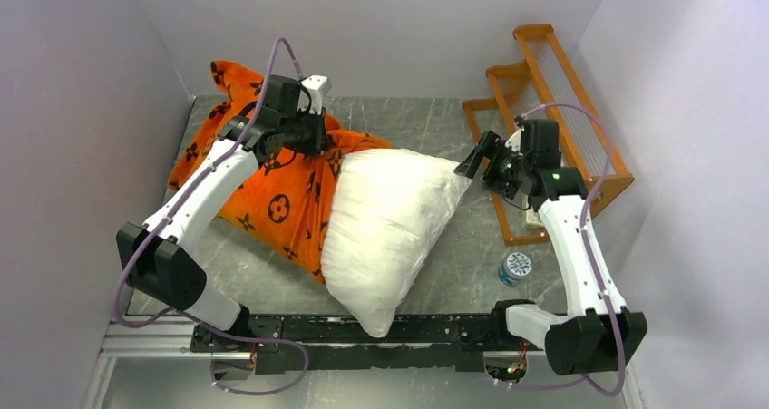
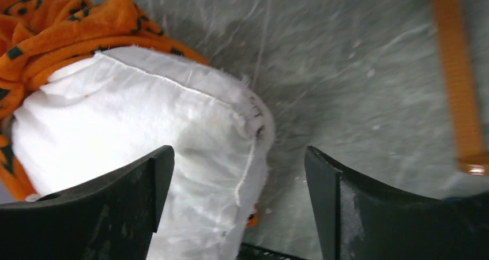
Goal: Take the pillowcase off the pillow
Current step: Remove the pillow from the pillowcase.
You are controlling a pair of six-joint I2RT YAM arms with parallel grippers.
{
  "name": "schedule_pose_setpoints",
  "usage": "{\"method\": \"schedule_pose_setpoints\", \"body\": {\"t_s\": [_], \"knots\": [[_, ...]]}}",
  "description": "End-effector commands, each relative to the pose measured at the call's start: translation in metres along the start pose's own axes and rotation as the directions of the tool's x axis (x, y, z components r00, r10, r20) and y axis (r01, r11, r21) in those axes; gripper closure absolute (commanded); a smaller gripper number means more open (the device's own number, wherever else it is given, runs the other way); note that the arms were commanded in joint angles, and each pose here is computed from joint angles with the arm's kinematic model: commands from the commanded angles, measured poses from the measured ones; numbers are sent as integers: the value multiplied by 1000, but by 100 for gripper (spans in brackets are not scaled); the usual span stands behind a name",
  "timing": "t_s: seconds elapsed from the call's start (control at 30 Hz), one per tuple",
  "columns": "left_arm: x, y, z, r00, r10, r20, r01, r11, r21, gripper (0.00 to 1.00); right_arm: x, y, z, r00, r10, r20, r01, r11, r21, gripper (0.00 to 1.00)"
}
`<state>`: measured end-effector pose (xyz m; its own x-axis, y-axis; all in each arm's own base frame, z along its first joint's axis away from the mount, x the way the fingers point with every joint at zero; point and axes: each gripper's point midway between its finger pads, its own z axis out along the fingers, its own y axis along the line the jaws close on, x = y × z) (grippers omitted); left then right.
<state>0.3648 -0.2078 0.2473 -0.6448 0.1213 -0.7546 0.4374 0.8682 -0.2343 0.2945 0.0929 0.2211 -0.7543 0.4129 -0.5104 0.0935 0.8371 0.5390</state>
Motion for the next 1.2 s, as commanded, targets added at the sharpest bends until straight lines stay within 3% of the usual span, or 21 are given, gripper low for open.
{"method": "schedule_pose_setpoints", "body": {"t_s": [0.0, 0.17, 0.2, 0.3, 0.4, 0.63, 0.83, 0.9, 0.97, 1.0, 1.1, 1.13, 1.17], "knots": [[1, 51, 0, 996, -89, -17, 81, 963, -258, 95, -15, -18, -36, 991, -82, 110, 63, 984, 167, 11], [-35, 79, 8, 980, -189, 69, 200, 951, -236, 95, 61, 37, -34, 996, -37, -82, 15, 967, -253, 6], [-44, 73, 17, 981, -180, 66, 189, 964, -188, 87, 78, 47, -36, 993, -24, -117, -14, 950, -311, 5], [-53, 43, 31, 990, -138, 28, 138, 990, -12, 41, 121, 59, -38, 986, -36, -165, -28, 928, -371, 2], [-53, 34, 28, 995, -91, 47, 93, 995, -36, 3, 162, 64, -34, 966, -30, -256, -80, 908, -410, 2], [-43, 34, -33, 988, -75, 132, 91, 988, -126, 1, 227, 63, -4, 924, 22, -383, -156, 933, -323, 2], [-7, 29, -89, 990, -58, 132, 78, 986, -148, 1, 267, 112, 12, 903, 18, -429, -201, 900, -387, 3], [15, 26, -99, 993, -60, 106, 75, 988, -136, 1, 267, 119, 24, 916, 49, -399, -210, 904, -372, 23], [41, 21, -107, 994, -77, 81, 86, 990, -112, 1, 258, 120, 35, 935, 71, -346, -197, 918, -344, 55], [51, 16, -110, 994, -81, 72, 86, 993, -82, 1, 250, 122, 37, 948, 65, -313, -174, 926, -335, 66], [79, 3, -116, 996, -87, 33, 87, 996, -7, 1, 212, 105, 40, 991, 30, -134, -55, 980, -192, 87], [88, -2, -117, 996, -86, 19, 86, 996, 24, 1, 198, 94, 36, 997, 29, -74, -38, 992, -120, 99], [97, -7, -116, 996, -89, 3, 88, 995, 56, 1, 184, 85, 30, 999, 34, -18, -35, 997, -66, 100]]}}
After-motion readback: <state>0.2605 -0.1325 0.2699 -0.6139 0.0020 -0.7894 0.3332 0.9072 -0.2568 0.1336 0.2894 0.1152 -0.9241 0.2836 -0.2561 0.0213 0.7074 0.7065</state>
